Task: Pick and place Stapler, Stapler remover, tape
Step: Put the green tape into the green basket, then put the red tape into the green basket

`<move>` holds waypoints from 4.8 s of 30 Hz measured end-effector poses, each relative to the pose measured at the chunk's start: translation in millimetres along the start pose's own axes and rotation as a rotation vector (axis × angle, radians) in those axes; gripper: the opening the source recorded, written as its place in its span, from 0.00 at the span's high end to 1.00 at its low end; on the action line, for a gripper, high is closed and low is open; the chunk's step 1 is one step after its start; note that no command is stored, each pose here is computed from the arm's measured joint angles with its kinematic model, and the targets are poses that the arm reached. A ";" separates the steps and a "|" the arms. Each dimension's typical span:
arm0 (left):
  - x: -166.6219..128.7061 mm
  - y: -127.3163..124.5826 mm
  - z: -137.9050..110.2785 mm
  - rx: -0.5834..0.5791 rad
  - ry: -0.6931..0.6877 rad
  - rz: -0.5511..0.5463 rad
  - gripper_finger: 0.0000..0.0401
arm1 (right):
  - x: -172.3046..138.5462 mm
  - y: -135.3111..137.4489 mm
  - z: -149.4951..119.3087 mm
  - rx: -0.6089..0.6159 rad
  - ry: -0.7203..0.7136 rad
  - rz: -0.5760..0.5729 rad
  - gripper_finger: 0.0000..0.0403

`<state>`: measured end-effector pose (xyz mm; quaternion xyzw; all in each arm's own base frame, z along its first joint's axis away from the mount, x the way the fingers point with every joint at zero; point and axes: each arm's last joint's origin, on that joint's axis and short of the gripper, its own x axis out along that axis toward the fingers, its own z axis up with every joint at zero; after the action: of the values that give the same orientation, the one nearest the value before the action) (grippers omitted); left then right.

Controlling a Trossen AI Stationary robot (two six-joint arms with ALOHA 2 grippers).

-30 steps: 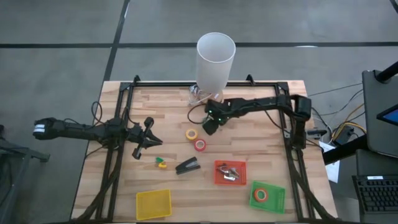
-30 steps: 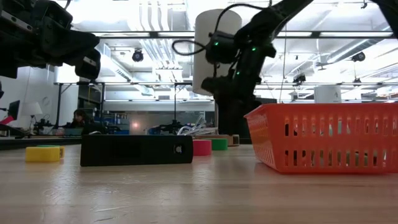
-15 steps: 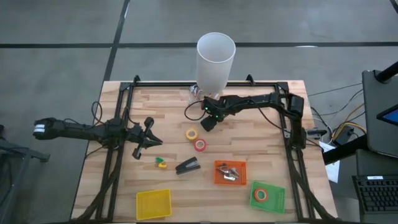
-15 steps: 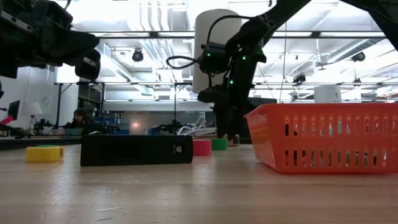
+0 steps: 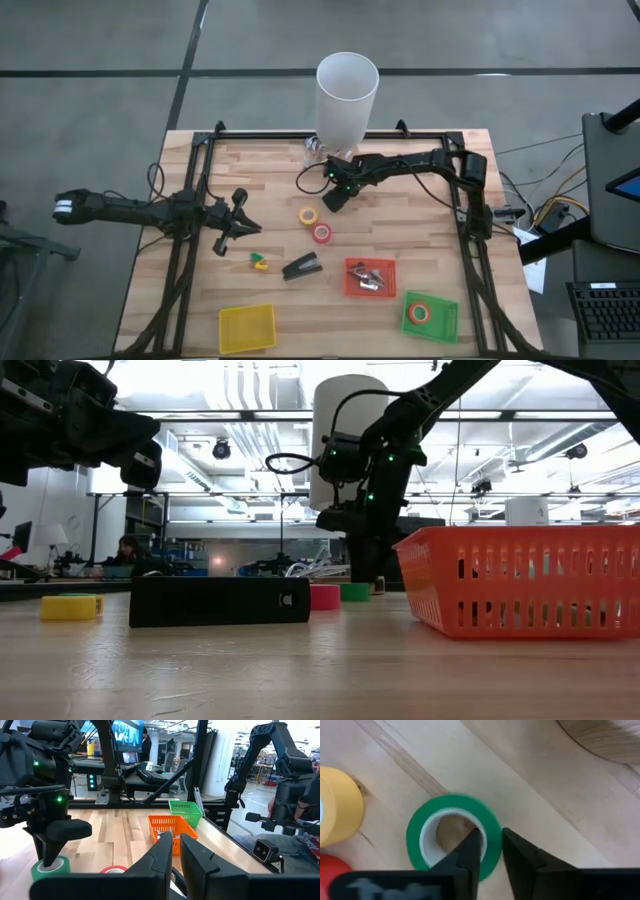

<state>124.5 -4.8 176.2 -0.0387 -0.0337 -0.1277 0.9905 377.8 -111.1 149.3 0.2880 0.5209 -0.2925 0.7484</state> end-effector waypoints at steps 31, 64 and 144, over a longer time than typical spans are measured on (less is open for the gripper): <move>0.0 0.1 -1.4 -0.004 0.014 0.001 0.90 | -134.7 52.3 -106.0 -0.175 0.093 0.052 0.92; -0.1 0.3 -3.9 -0.011 0.039 0.004 0.90 | -169.7 91.5 -371.5 -0.084 0.150 -0.048 0.91; -0.1 0.3 -3.9 -0.011 0.040 0.004 0.90 | -120.6 98.7 -159.6 -0.205 -0.159 0.141 0.70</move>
<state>124.8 -4.8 172.3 -0.0418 -0.0133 -0.1268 0.9910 318.6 88.4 229.7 0.2219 0.4654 -0.2065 0.8316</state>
